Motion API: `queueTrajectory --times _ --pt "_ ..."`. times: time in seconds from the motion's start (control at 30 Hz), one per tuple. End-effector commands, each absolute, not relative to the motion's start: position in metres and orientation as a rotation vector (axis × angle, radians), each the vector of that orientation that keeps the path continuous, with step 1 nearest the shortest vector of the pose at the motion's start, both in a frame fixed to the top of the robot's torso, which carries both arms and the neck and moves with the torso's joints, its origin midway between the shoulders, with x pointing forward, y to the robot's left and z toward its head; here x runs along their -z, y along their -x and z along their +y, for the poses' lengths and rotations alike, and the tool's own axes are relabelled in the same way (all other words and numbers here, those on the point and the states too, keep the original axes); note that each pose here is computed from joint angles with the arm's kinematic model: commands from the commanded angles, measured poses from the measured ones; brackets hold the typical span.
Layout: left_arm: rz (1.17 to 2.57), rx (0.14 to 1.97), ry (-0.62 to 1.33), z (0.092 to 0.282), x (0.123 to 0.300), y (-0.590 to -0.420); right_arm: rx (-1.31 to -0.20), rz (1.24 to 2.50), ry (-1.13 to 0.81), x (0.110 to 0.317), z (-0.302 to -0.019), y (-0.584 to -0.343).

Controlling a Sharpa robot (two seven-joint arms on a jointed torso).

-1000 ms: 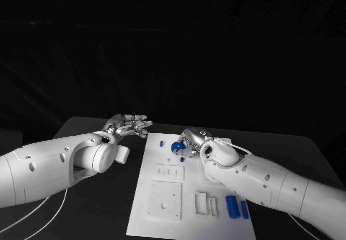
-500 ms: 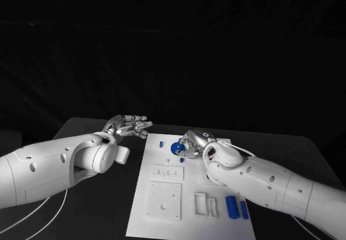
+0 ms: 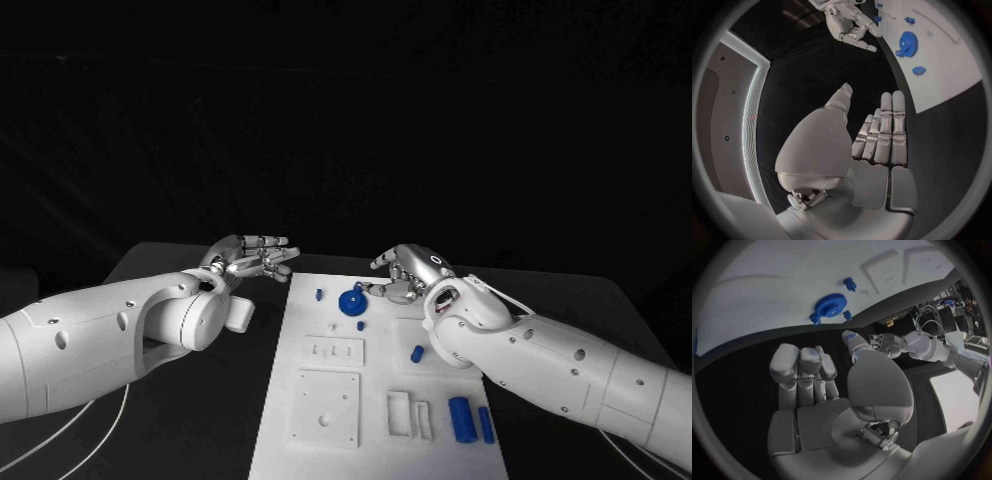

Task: Assemble the parts on the task board

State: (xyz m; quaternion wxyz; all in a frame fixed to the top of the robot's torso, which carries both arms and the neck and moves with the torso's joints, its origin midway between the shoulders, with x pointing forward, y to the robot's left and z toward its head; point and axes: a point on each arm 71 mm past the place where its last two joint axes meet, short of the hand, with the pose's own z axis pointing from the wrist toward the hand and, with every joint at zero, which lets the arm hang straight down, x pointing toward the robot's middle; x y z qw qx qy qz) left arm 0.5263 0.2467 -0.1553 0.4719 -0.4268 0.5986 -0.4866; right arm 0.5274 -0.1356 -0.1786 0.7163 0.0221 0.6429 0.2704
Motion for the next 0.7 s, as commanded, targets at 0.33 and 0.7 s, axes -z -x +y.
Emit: queueTrajectory --times 0.33,0.7 --pt "1.462 1.205 1.029 0.251 0.155 -0.526 -0.745 1.477 -0.110 0.159 -0.210 -0.521" --pt "1.467 1.207 1.031 0.254 0.158 -0.525 -0.755 1.551 -0.119 0.169 -0.275 -0.525"
